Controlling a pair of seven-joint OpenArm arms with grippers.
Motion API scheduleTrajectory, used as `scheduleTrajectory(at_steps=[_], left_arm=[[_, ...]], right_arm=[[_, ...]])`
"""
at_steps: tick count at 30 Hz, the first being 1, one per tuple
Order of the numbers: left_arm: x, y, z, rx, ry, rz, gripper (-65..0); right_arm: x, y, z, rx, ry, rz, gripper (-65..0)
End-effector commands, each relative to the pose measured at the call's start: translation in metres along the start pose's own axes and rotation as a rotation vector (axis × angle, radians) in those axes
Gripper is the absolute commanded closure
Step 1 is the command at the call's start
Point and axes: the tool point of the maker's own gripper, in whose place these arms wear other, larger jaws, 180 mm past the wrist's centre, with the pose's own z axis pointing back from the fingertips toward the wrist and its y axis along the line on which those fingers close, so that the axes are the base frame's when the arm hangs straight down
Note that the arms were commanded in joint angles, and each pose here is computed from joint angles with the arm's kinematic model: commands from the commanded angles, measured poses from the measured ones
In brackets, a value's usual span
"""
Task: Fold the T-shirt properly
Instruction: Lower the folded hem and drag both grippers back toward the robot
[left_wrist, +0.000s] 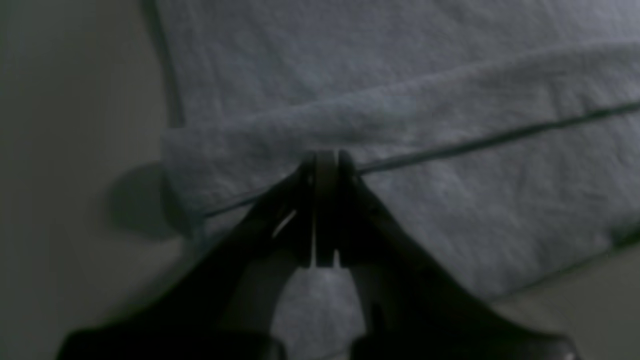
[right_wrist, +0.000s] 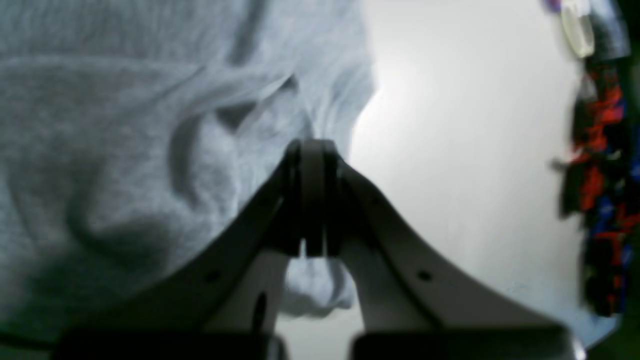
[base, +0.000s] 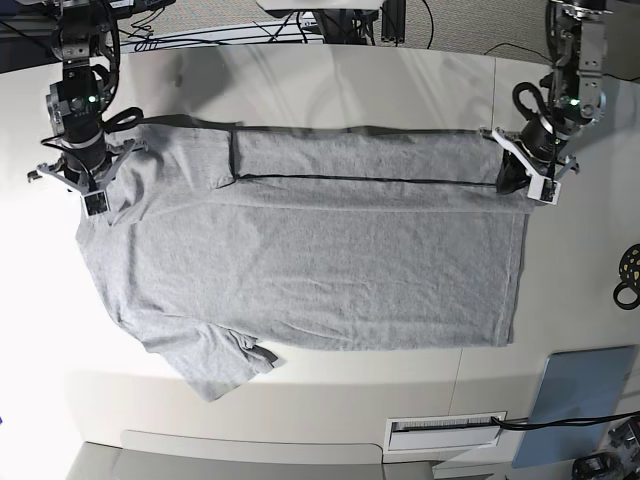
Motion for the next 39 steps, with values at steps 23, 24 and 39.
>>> scheduleTrajectory(at_steps=[23, 24, 39], left_arm=[[-0.096, -0.029, 0.022, -0.038, 0.199, 0.148, 0.0], [-0.101, -0.028, 0.026, -0.036, 0.212, 0.145, 0.0], [-0.170, -0.035, 0.095, -0.044, 0.423, 0.028, 0.0]], right_arm=[[-0.093, 0.024, 0.000, 0.108, 0.156, 0.064, 0.0], [-0.098, 0.025, 0.003, 0.106, 0.165, 0.065, 0.0], [-0.149, 0.030, 0.044, 0.089, 0.261, 0.173, 0.0]])
